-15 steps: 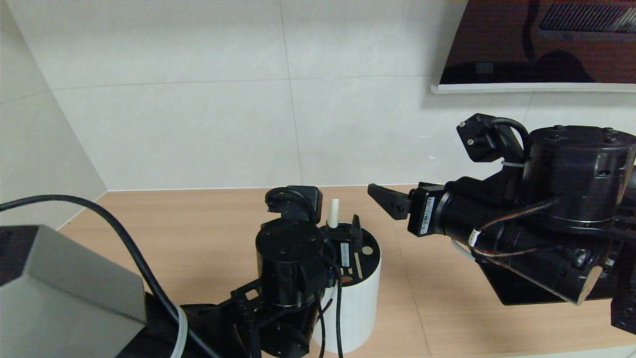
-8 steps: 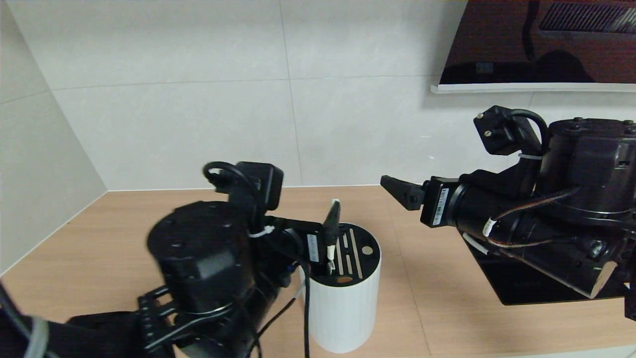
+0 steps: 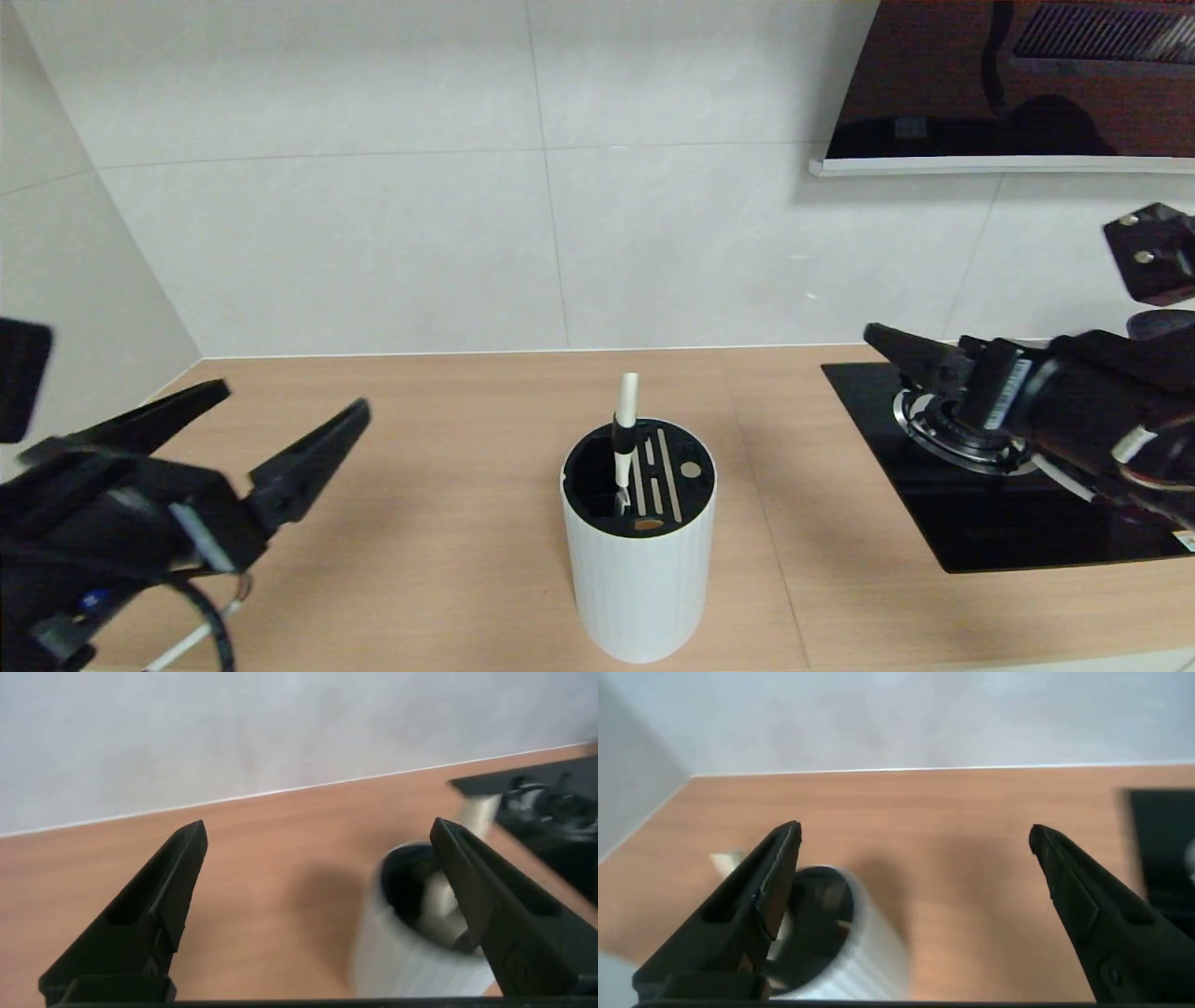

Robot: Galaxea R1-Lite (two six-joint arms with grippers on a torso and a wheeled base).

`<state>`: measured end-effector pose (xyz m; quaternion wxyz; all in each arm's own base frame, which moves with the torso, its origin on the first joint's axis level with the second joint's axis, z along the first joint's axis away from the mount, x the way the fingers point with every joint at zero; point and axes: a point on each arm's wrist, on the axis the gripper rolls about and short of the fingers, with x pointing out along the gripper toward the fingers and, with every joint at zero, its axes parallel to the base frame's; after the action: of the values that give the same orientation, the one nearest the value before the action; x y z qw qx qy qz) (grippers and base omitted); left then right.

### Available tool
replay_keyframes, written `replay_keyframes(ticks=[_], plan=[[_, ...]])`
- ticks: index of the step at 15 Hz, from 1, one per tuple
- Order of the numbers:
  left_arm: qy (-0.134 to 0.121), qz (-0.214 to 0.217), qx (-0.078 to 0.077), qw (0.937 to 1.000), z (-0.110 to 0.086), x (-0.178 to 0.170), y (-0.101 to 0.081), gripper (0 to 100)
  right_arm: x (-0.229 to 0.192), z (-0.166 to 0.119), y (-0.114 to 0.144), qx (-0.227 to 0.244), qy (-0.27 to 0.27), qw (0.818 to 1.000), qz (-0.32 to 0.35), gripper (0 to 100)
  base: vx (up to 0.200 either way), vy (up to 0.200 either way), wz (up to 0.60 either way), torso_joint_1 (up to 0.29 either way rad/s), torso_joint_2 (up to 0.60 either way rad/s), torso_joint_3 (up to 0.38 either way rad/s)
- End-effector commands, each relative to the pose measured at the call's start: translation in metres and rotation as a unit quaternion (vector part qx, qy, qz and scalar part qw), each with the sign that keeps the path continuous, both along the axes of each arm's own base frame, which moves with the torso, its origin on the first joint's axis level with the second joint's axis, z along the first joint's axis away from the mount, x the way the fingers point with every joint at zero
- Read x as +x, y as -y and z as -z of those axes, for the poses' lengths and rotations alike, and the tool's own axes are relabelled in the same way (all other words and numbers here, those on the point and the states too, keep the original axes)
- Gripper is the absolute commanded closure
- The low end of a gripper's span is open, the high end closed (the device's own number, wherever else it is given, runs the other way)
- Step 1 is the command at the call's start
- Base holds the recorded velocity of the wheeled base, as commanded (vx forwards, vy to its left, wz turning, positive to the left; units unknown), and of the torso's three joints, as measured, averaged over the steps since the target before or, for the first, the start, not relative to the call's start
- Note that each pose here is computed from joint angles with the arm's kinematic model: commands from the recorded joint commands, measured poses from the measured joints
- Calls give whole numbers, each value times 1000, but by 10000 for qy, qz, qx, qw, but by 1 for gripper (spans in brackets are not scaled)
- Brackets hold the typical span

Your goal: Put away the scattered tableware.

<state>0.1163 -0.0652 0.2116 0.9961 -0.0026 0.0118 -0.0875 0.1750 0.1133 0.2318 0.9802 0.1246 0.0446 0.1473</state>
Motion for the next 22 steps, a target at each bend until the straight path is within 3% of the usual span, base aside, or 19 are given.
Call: replay_keyframes(ticks=[1, 2, 4, 6, 7, 10, 13, 15, 19, 20, 21, 22], plan=[[439, -747, -152, 9961, 13, -71, -55, 0, -63, 3, 49, 251, 496, 9983, 177, 0, 0, 0, 0, 0, 0, 0], [531, -917, -114, 9943, 17, -89, -64, 0, -80, 5, 62, 234, 661, 9972, 249, 0, 0, 0, 0, 0, 0, 0], [671, -1375, 238, 9879, 34, -123, -75, 0, -110, 17, 86, 173, 648, 9960, 585, 0, 0, 0, 0, 0, 0, 0], [972, -1576, 420, 9818, 46, -150, -78, 0, -137, 25, 105, 101, 642, 9916, 1118, 0, 0, 0, 0, 0, 0, 0], [1092, -1547, 433, 9810, 51, -159, -77, 0, -151, 27, 112, -48, 794, 9874, 1368, 0, 0, 0, 0, 0, 0, 0], [1117, -1617, 357, 9798, 51, -159, -76, 0, -187, 31, 122, -786, 1596, 9643, 1960, 0, 0, 0, 0, 0, 0, 0], [1131, -2033, 434, 9716, 60, -163, -73, 0, -221, 45, 123, -1037, 2162, 9445, 2244, 0, 0, 0, 0, 0, 0, 0], [855, -2081, 564, 9727, 82, -163, -71, 0, -231, 58, 119, -1107, 2188, 9364, 2511, 0, 0, 0, 0, 0, 0, 0], [443, -2045, 479, 9767, 120, -144, -71, 0, -215, 104, 117, -1267, 1635, 9460, 2497, 0, 0, 0, 0, 0, 0, 0], [371, -2019, 450, 9777, 130, -140, -71, 0, -204, 129, 117, -1327, 1279, 9533, 2393, 0, 0, 0, 0, 0, 0, 0], [329, -2001, 383, 9785, 131, -140, -71, 0, -201, 137, 117, -1342, 1176, 9559, 2333, 0, 0, 0, 0, 0, 0, 0], [297, -1750, -43, 9841, 132, -140, -69, 0, -198, 152, 115, -1151, 573, 9733, 1903, 0, 0, 0, 0, 0, 0, 0]])
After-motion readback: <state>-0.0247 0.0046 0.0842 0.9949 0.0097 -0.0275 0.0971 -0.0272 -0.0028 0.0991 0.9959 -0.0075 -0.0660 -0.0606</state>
